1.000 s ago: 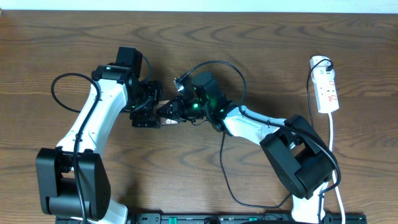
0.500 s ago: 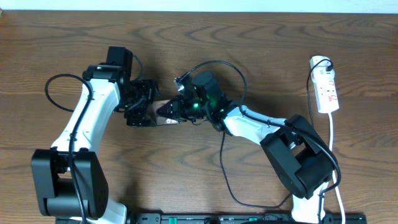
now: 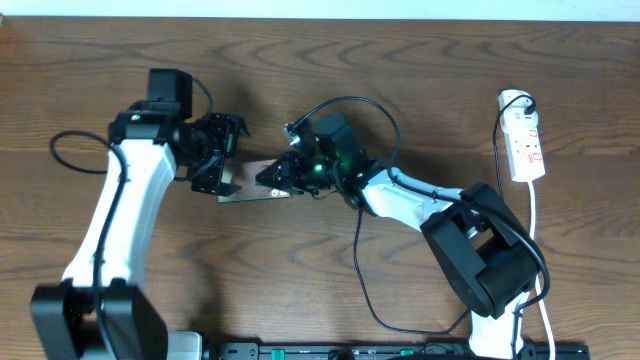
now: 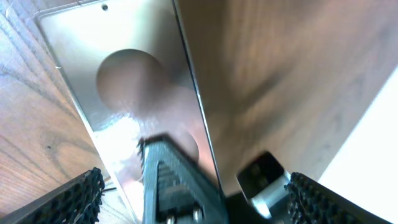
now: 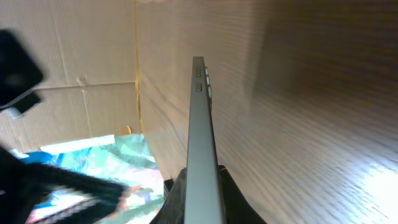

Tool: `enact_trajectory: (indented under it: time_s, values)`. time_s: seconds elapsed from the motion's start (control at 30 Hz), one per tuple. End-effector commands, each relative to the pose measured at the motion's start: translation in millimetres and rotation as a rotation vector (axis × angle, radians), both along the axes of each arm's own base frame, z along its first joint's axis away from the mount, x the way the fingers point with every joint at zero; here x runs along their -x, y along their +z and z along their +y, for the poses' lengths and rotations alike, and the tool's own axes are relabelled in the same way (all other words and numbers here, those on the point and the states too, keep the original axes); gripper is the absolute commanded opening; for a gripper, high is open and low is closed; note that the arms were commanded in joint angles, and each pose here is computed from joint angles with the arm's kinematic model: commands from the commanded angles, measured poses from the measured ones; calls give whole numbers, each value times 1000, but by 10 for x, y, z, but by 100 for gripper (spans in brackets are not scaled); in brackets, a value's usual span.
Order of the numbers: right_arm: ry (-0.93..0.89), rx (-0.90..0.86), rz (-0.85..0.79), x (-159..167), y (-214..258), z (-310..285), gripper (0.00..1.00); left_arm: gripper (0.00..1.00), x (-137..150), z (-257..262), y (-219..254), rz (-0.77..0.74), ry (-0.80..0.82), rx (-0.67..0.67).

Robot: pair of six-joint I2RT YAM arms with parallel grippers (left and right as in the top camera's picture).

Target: Plug charger to phone and switch on socket

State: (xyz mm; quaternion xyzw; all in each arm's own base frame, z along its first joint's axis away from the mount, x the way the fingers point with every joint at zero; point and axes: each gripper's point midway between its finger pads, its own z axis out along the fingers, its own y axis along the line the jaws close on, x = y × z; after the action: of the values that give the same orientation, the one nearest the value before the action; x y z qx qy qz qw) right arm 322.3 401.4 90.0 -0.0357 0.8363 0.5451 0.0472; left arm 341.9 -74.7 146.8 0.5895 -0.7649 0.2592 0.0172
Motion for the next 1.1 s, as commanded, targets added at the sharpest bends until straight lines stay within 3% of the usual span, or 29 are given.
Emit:
enact_trajectory:
  time_s: [0.0,0.2,0.37,0.57,0.73,1.07]
  values:
    - [5,-14,-10,-70,37,-75,1,92,-56,59,381,-140,-25,-8]
    - [-5,-24,2,-149,51,-172,1,92,-133,97,876,-403,-121,-71]
    - [-58,-39,64,-286,71,-310,1,92,-118,99,1098,-518,-180,-115]
    - [-119,-108,94,-521,230,-474,1,92,-129,89,1060,-518,-186,-111]
    - [-149,-169,88,-702,379,-637,1,92,-210,-61,1092,-595,-230,-29]
    - [-181,-184,97,-842,401,-850,1,92,-305,-183,970,-675,-259,46]
